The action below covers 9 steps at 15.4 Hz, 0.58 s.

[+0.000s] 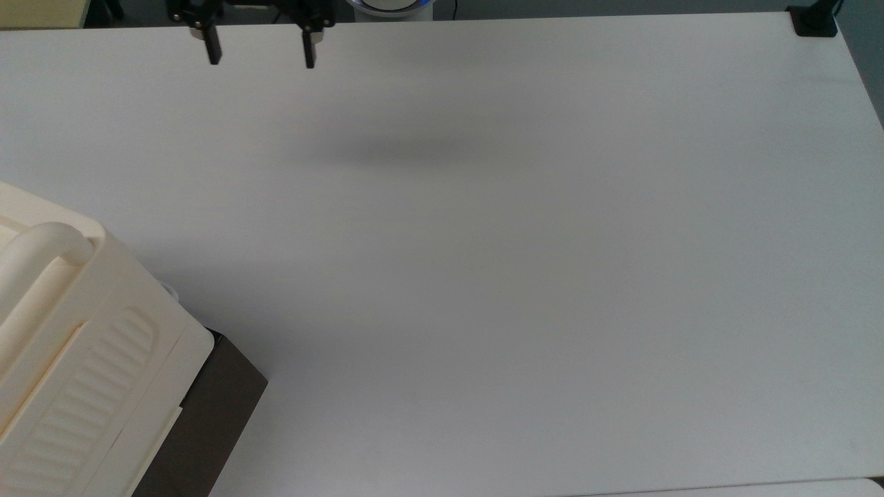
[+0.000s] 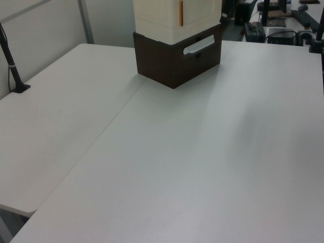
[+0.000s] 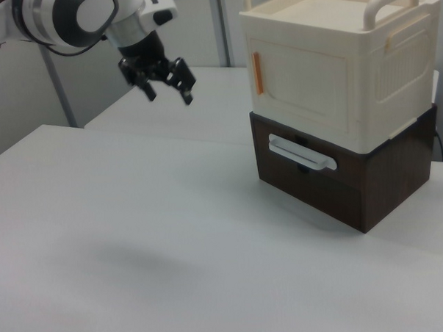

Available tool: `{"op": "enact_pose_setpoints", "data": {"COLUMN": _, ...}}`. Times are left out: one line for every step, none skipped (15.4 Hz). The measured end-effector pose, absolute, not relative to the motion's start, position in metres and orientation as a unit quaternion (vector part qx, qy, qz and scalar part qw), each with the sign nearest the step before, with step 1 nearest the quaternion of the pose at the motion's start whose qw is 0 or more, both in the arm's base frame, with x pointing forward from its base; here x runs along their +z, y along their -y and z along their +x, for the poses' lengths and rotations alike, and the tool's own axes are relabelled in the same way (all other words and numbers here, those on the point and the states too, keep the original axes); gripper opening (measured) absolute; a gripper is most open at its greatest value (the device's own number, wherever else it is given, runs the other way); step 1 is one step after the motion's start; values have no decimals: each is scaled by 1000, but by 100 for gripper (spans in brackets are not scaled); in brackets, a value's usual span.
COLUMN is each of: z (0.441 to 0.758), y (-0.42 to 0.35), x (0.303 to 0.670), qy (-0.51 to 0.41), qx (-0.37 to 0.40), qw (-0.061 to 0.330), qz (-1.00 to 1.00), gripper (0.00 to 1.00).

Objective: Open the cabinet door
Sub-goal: 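Move the open gripper toward the orange handle on the cabinet door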

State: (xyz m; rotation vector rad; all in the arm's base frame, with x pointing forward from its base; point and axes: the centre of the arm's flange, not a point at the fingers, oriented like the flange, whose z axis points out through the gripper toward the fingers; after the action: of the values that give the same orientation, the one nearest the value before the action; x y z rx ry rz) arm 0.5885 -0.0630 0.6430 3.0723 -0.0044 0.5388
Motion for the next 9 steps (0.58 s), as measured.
{"op": "enact_pose_setpoints", "data": {"z": 591, "y": 68, "x": 648, "qy": 5, "qx": 193, "qw": 14, "qz": 981, "gripper": 100}}
{"op": "enact_pose_setpoints", "data": {"z": 593, "y": 72, "x": 653, "qy": 8, "qx": 214, "qw": 17, "qz": 977, "gripper": 100}}
{"op": "enact_pose_setpoints", "data": {"z": 595, "y": 75, "x": 658, "qy": 10, "qx": 232, "qw": 20, "qz": 972, "gripper": 100}}
{"op": "enact_pose_setpoints", "data": {"z": 597, "y": 77, "x": 663, "qy": 12, "qx": 252, "qw": 23, "qz": 967, "gripper": 100}}
{"op": "enact_pose_setpoints", "data": {"z": 599, "y": 79, "x": 667, "qy": 14, "qx": 270, "qw": 25, "qz": 962, "gripper": 100}}
{"op": "enact_pose_setpoints", "data": {"z": 601, "y": 80, "x": 670, "qy": 15, "qx": 287, "qw": 28, "qz": 958, "gripper": 99}}
{"op": "enact_pose_setpoints", "data": {"z": 603, "y": 81, "x": 672, "qy": 15, "qx": 306, "qw": 30, "qz": 952, "gripper": 97}}
{"op": "enact_pose_setpoints", "data": {"z": 606, "y": 81, "x": 672, "qy": 15, "qx": 324, "qw": 33, "qz": 945, "gripper": 93}}
{"op": "enact_pose_setpoints", "data": {"z": 609, "y": 82, "x": 670, "qy": 16, "qx": 342, "qw": 35, "qz": 939, "gripper": 91}}
